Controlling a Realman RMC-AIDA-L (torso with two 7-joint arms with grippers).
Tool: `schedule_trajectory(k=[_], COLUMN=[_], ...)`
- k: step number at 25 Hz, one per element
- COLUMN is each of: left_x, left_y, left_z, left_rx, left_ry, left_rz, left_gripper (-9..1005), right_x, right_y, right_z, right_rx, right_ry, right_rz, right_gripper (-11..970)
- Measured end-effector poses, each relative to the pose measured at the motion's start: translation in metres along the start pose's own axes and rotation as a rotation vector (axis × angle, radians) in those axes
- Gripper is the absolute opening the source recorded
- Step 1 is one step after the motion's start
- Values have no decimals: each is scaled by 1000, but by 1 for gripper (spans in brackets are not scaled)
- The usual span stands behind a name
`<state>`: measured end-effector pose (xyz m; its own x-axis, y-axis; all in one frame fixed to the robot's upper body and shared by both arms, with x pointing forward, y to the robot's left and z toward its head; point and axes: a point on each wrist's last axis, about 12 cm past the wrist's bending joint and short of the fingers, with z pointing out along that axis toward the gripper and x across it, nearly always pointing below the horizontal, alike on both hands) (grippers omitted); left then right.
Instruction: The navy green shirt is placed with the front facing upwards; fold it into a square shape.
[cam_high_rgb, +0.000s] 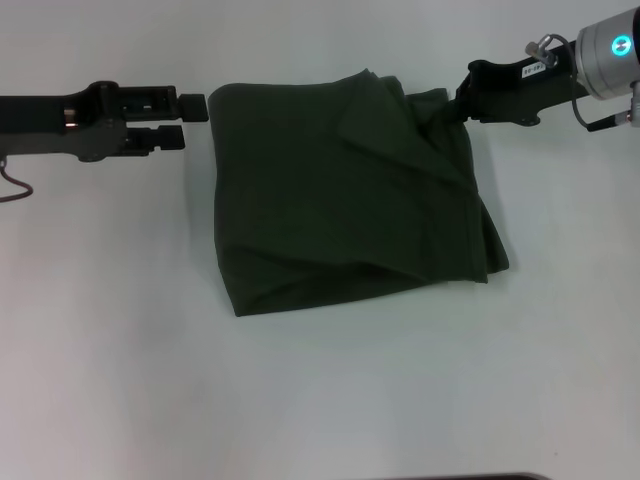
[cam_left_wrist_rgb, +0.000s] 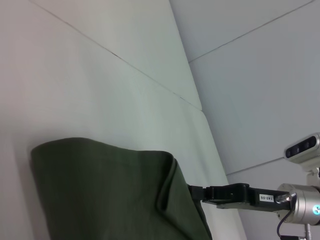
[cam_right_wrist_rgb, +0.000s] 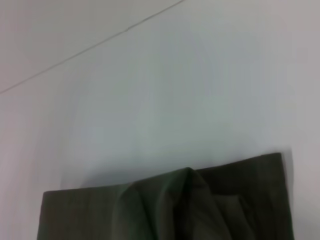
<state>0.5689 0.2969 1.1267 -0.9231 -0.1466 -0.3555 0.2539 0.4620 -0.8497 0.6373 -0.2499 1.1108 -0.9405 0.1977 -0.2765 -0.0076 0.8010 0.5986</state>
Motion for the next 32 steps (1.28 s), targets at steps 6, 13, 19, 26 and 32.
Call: schedule_trajectory(k=[6,13,19,26,32], left_x=[1,1,1,0,-1], left_y=[0,-1,-2,-3,-3], left_z=[0,0,3,2,2], left_rx=[2,6,14,13,14], left_ry=[2,7,11,9,7], left_rz=[-3,-1,-2,-3,-2], left_gripper=[730,729,729,729,729], right_x=[-2,-12,-9,-5,-9], right_y=[-3,-11,9,35,46], right_z=[-4,-21,-14,2,4], right_rx=[7,-22,-68,-80,-84], right_ry=[-3,-46,11,68,66], right_rz=[4,53,20,-87,-126], right_gripper=[36,184,269,301,355])
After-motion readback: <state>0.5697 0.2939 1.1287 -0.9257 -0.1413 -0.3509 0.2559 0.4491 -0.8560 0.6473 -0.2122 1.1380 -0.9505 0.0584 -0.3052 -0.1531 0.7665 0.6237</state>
